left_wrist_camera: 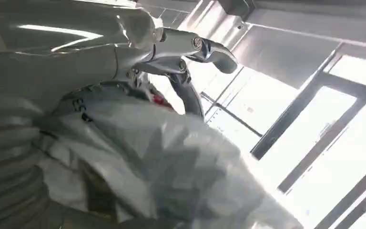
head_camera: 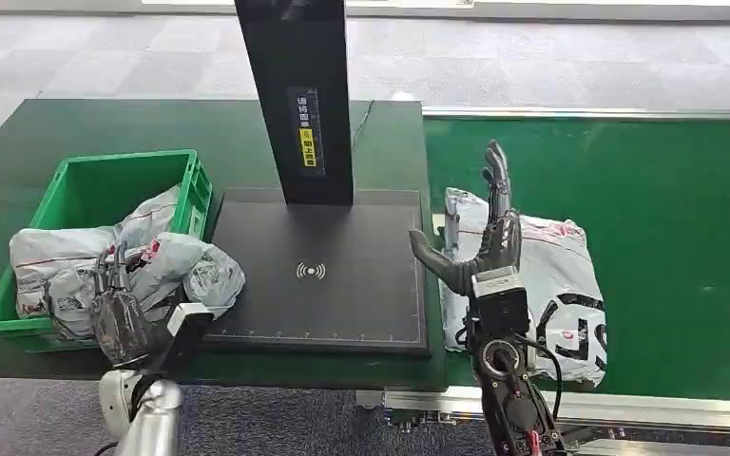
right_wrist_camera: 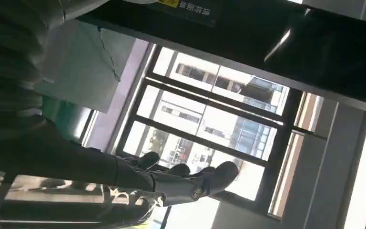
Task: Moved the parcel from conveyor to table for the left to box.
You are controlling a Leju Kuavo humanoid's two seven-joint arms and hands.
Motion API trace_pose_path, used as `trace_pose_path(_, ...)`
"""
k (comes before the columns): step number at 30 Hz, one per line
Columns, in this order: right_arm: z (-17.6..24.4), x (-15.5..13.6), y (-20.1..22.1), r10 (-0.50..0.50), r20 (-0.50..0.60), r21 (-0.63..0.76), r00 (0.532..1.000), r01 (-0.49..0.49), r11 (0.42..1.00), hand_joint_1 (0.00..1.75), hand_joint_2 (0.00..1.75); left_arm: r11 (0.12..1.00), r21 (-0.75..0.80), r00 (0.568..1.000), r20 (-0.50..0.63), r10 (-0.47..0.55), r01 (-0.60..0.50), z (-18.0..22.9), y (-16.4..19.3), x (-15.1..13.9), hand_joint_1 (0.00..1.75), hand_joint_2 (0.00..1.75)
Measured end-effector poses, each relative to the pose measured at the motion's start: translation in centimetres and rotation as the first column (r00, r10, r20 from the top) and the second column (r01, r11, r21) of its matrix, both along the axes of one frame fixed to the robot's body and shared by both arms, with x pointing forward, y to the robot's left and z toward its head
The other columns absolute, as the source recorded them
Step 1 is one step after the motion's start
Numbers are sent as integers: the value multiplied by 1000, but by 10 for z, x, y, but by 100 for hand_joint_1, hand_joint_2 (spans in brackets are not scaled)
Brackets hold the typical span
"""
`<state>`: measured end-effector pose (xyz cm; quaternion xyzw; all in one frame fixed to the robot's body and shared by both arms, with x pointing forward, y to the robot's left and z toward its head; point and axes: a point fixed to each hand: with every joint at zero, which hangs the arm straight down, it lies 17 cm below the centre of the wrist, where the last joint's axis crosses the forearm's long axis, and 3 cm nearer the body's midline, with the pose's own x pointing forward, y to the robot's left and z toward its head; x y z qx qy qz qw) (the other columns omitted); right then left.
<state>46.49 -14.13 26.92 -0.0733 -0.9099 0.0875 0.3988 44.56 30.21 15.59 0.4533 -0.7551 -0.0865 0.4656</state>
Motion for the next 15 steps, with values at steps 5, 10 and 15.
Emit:
trace_pose_path(5, -12, -4, -7, -13, -19, 4, 1000, 13, 1000, 0, 175, 991, -111, 983, 177, -50, 70, 50, -19, -15, 0, 175)
trace_pose_path(10, -23, -7, -12, -19, -49, -2, 999, 19, 1000, 0, 175, 978, -135, 952, 282, -116, 159, 85, -46, -25, 0, 0)
trace_pose_path(15, -26, -9, -14, -20, -42, -2, 999, 20, 1000, 0, 175, 943, -249, 920, 373, -118, 222, 105, -47, -37, 0, 0)
